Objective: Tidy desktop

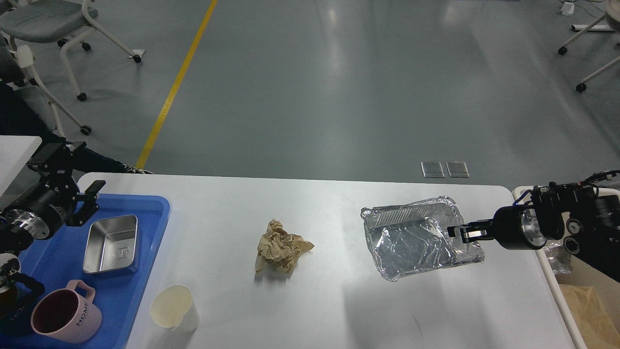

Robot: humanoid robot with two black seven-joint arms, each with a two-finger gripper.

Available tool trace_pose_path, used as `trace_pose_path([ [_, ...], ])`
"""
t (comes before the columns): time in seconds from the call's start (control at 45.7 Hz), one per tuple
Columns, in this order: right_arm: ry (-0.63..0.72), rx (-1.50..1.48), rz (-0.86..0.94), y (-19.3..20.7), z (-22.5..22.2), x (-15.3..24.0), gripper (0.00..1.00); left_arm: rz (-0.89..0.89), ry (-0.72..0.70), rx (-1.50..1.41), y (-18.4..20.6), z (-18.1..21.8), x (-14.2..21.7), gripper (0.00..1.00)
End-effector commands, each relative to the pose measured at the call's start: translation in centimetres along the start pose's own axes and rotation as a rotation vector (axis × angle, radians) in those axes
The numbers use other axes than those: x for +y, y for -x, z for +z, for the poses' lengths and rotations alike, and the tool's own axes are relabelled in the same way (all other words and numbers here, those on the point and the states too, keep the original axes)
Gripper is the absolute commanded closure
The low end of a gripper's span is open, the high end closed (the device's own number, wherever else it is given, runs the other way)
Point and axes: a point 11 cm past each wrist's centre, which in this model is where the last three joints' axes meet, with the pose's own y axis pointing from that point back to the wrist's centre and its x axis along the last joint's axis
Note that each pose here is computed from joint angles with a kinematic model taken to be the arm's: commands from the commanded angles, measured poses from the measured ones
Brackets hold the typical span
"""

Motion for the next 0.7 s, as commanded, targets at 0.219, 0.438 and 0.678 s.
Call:
trace_pose_path([
  [0.219, 0.005, 0.002, 0.000, 0.0, 0.1, 0.1, 1.00, -0.035, 0.004, 0.010, 1.1, 0.1, 0.4, 0.04],
  [0.438, 0.006, 0.002, -0.002, 0.0, 0.2, 0.1, 1.00, -0.046, 0.032, -0.011, 0.6, 2.0, 1.1, 0.04],
  [0.678, 0.014, 0.005, -0.024, 0.7, 0.4, 0.0, 1.00, -0.044, 0.038, -0.015, 0.3, 2.8, 3.0, 0.04],
])
